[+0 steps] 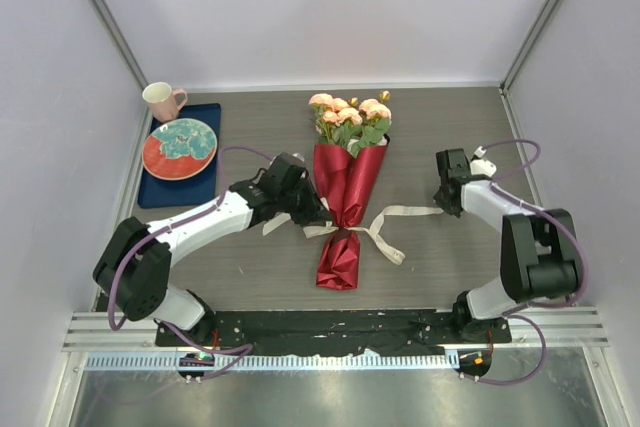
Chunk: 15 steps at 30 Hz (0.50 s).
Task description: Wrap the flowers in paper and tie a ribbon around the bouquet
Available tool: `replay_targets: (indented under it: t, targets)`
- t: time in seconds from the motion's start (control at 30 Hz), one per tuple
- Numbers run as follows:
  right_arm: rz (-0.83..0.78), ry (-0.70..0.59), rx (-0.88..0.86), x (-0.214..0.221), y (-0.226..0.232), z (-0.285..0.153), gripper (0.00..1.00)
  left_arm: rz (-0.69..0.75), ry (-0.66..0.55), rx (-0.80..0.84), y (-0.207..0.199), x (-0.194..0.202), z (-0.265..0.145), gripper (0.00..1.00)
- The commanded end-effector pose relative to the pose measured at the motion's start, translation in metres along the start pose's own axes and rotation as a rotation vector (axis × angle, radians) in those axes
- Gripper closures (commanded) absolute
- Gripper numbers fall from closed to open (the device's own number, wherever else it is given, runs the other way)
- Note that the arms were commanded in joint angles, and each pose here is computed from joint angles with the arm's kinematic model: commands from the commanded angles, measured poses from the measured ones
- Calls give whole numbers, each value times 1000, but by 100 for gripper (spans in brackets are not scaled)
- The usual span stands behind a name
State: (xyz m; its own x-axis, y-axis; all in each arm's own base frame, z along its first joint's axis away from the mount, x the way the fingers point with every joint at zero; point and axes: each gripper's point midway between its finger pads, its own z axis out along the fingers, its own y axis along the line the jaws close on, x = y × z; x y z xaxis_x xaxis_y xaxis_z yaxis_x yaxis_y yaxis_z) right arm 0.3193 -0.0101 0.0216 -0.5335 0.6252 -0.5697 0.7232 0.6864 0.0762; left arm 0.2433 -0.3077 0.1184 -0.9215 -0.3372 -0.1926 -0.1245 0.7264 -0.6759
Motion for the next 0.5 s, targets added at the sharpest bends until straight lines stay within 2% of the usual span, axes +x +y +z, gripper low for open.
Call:
replay_targets:
  t: [0.0, 0.07, 0.1, 0.17, 0.3, 0.33, 0.4, 0.43, 0.47]
  targets:
    - [-95, -135, -256, -35, 34, -54, 100, 8, 4, 38, -7, 2, -3, 100]
    - [-142, -188, -400, -42, 59, -86, 100, 4, 3, 40, -4, 2, -3, 100]
    - [-218, -207, -556, -35, 86, -122, 100, 4, -4, 46, -5, 2, -4, 100]
    - [-266, -245, -728, -38, 121, -167, 100, 2, -7, 51, -3, 4, -4, 100]
    - [-424, -150, -1059, 16, 192, -255, 100, -5, -34, 68, 0, 5, -10, 100]
    - [-476, -94, -1104, 38, 208, -259, 100, -9, -44, 60, 3, 7, -11, 100]
    - [-517, -84, -1189, 50, 234, -289, 100, -10, -58, 52, 10, 10, -12, 100]
    - [-595, -9, -1195, 84, 245, -286, 100, -11, -76, 56, 10, 9, -15, 100]
    - [-613, -13, -1240, 84, 259, -306, 100, -12, -83, 57, 11, 10, -17, 100]
